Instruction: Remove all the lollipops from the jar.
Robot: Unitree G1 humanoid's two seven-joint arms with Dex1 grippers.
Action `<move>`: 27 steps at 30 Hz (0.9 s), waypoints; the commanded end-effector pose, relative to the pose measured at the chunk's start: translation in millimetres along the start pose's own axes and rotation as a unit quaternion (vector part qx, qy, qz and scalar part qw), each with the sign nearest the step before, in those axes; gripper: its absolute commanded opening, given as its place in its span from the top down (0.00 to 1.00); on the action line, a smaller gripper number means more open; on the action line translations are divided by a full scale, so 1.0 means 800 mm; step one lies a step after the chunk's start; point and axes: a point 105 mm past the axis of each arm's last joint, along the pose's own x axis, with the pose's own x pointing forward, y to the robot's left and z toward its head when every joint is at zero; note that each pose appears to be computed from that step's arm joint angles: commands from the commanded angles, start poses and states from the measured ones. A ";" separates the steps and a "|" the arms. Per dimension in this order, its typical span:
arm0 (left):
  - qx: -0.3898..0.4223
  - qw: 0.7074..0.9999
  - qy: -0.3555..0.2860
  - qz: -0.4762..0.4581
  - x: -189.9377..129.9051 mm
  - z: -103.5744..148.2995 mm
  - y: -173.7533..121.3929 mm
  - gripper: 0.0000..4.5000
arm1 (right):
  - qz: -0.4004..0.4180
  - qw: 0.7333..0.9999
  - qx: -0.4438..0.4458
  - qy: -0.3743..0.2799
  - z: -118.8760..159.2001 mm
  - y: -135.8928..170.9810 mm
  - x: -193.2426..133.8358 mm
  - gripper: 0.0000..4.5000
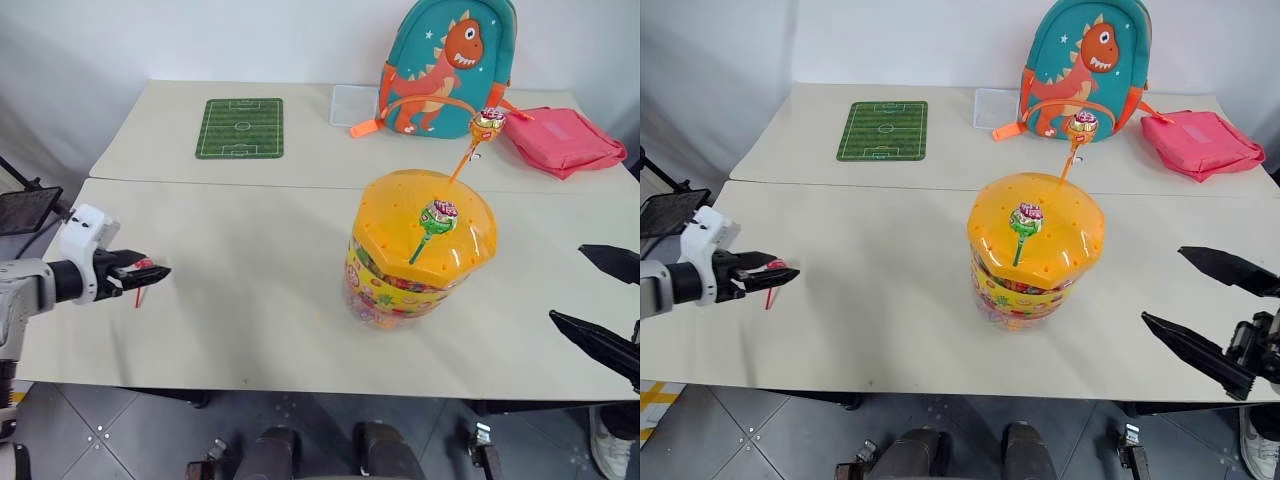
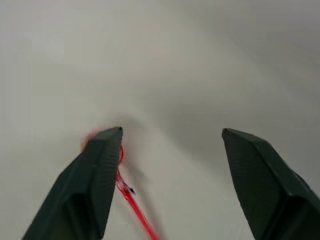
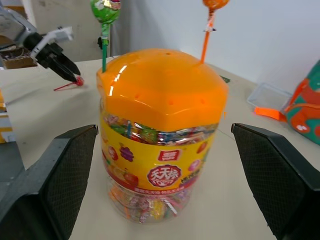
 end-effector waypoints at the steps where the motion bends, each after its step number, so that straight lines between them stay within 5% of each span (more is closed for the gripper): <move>1: 0.067 0.987 -0.084 -0.116 -0.025 0.040 -0.012 0.29 | -0.023 1.000 -0.016 0.007 0.010 -0.002 -0.026 0.00; 4: 0.131 0.975 -0.121 -0.133 -0.022 0.070 -0.009 0.29 | -0.032 0.999 -0.012 -0.019 0.021 0.002 -0.036 0.00; 10: 0.172 0.857 -0.302 -0.381 -0.002 0.183 -0.116 0.29 | -0.023 0.998 -0.003 -0.055 0.040 0.032 -0.026 0.00; 20: 0.257 0.707 -0.325 -0.573 0.035 0.238 -0.246 0.29 | 0.018 0.999 0.014 -0.028 0.034 0.072 -0.017 0.00; 27: 0.273 0.664 -0.330 -0.613 0.058 0.250 -0.300 0.29 | 0.000 1.000 0.023 -0.009 0.032 0.085 -0.005 0.00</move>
